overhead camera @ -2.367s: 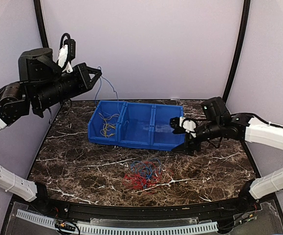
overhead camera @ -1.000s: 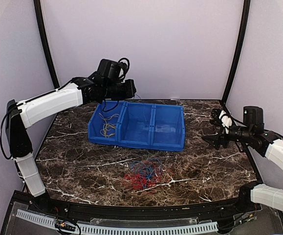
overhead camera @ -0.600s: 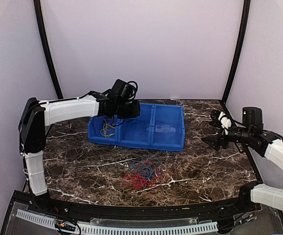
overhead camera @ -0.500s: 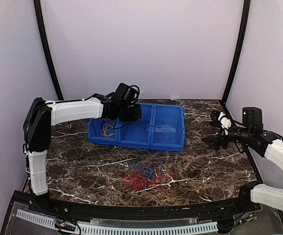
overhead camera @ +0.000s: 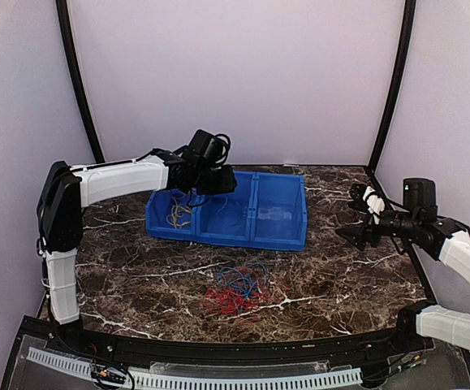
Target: Untangle the cables
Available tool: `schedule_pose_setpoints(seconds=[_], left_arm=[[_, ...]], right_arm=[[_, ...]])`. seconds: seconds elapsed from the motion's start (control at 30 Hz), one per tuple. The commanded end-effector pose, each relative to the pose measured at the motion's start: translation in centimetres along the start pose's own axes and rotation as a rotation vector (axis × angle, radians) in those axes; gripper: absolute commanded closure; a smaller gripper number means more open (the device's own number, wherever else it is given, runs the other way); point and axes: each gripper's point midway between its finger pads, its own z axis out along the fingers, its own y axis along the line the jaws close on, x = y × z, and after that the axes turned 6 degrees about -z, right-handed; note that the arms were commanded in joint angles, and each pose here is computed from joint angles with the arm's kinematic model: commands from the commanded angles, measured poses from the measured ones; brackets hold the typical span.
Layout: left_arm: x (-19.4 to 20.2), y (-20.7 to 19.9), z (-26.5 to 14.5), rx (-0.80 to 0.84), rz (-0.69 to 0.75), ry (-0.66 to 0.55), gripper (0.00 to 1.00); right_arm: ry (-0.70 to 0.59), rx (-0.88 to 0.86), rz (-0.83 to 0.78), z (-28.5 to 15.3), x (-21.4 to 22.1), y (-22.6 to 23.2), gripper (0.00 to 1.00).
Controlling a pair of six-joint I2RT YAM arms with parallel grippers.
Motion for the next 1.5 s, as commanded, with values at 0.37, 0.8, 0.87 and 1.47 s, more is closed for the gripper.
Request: schedule_pose_setpoints(seconds=[0.37,0.8,0.87,1.47], left_arm=[[-1.8,1.1,-12.3,0.041,0.086,-0.061,0.61],[1.2,7.9,-16.5,-0.054,0.187,-0.201,0.6],[0.7,7.6,-17.2,-0.016,0.196,-0.266,0.6],[5.4,2.3,-18.5,0.379,0.339,-0.139,0.49]], right_arm=[[0.014,0.018,0.003,0.0,0.9,-0.5,0.13],[0.002,-0.04,0.018,0.4,0.7,0.0,0.13],[0.004,-0.049,0.033,0.5,0.6,0.0,0.13],[-0.061,-0.214,-0.018,2.5,-7.7,-1.5,0.24]])
